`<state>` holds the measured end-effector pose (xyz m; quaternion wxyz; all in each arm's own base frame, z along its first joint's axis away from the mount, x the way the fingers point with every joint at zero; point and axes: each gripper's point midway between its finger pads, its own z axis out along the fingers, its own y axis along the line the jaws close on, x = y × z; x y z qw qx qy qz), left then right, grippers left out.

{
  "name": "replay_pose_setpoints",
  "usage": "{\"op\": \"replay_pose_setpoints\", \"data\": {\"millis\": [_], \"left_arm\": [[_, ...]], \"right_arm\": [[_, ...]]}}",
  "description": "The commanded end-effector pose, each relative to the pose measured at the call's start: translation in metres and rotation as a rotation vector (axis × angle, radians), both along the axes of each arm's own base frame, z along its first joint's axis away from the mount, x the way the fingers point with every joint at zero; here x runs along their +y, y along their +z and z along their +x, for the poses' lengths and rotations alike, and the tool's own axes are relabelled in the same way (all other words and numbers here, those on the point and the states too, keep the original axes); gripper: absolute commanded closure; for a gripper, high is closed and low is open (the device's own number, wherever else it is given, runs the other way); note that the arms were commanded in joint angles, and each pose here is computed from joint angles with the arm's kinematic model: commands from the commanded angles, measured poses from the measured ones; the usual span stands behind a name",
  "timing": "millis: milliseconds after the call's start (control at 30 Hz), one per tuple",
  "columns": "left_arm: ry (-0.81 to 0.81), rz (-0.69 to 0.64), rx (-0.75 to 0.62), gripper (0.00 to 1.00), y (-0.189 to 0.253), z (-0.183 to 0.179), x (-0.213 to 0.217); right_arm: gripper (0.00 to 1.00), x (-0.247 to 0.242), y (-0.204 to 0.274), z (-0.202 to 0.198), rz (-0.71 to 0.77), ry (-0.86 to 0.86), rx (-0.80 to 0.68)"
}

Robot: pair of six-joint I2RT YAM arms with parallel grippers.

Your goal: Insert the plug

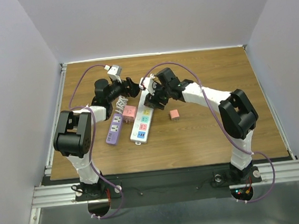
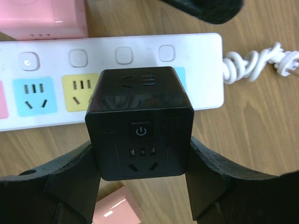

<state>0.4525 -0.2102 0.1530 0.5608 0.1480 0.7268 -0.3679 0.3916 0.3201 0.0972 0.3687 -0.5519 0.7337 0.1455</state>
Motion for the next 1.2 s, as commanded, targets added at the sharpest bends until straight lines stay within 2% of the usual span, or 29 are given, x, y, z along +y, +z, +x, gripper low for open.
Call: {"op": "replay_pose_setpoints", "data": {"millis": [0, 500, 1167], "left_arm": [[-0.012, -0.022, -0.088, 0.01, 0.028, 0.000, 0.000], [-0.032, -0.021, -0.090, 0.01, 0.027, -0.001, -0.002], [-0.039, -0.021, -0.085, 0.01, 0.024, 0.002, -0.003]], "right_arm": [[1.00, 0.008, 0.030, 0.021, 0.002, -0.001, -0.113], [0.99, -0.001, 0.029, 0.047, -0.037, 0.002, -0.076], [1.00, -0.005, 0.017, 0.049, -0.061, 0.032, -0.026]]}}
